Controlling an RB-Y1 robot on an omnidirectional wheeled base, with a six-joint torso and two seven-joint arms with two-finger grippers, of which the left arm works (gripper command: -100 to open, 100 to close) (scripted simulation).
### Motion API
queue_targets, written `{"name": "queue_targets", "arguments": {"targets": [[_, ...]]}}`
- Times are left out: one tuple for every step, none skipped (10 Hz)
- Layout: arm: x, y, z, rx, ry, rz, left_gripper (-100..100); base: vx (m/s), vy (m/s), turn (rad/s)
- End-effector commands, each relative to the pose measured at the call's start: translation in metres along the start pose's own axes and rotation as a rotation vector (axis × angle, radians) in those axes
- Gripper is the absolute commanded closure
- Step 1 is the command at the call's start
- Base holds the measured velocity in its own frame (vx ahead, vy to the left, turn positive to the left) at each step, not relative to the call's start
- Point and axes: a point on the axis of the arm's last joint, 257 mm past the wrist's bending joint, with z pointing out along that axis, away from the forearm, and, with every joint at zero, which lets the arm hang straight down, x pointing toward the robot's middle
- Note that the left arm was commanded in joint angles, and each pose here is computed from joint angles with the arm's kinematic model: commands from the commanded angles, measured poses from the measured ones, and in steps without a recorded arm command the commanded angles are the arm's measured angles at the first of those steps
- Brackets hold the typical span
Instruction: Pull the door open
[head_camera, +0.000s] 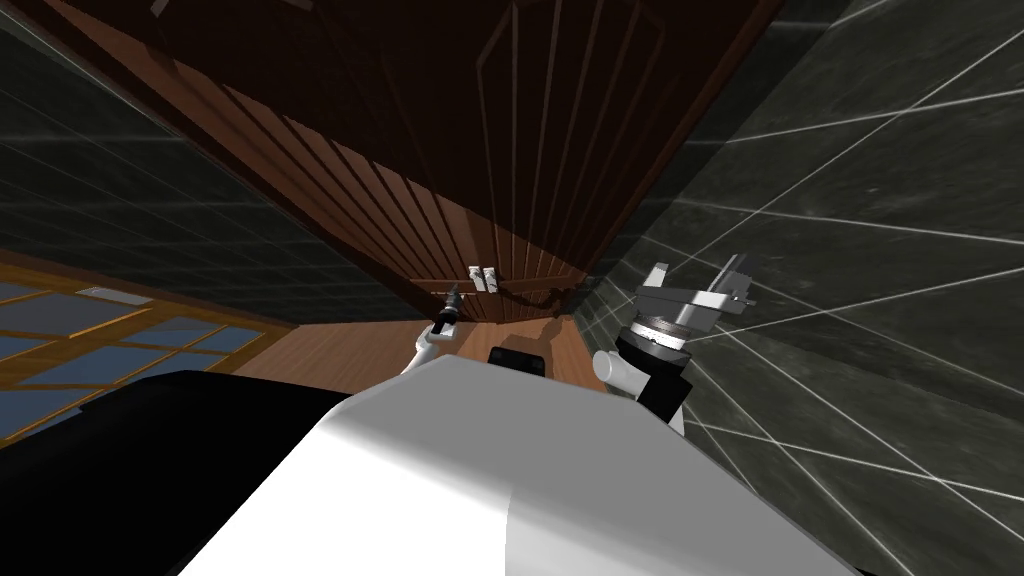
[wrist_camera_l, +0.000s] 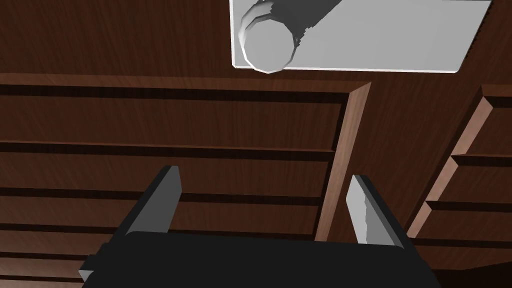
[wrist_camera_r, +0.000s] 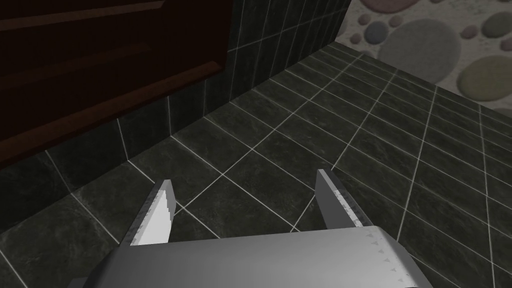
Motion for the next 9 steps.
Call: {"name": "queue_targets", "arguments": {"targets": [[-0.024, 0.004, -0.0042, -0.017, -0.036, 0.018, -100, -0.017, 0.027, 0.162], [-0.036, 0.006, -0.0064, -0.025, -0.054, 0.027, -100, 0.008, 0.076, 0.149], [-0.051, 0.008, -0.0090, -0.034, -0.077, 0.037, -100, 0.042, 0.092, 0.124], [-0.063, 0.009, -0.0104, -0.041, -0.097, 0.046, -100, 0.083, 0.096, 0.094], [-0.066, 0.009, -0.0095, -0.042, -0.102, 0.047, -100, 0.141, 0.073, 0.033], [-0.064, 0.008, -0.0075, -0.040, -0.101, 0.046, -100, 0.178, 0.035, -0.029], [-0.058, 0.006, -0.0043, -0.035, -0.094, 0.041, -100, 0.195, -0.012, -0.071], [-0.052, 0.005, -0.0013, -0.030, -0.086, 0.036, -100, 0.189, -0.017, -0.072], [-0.038, 0.001, 0.0042, -0.019, -0.067, 0.026, -100, 0.205, -0.039, -0.182]]}}
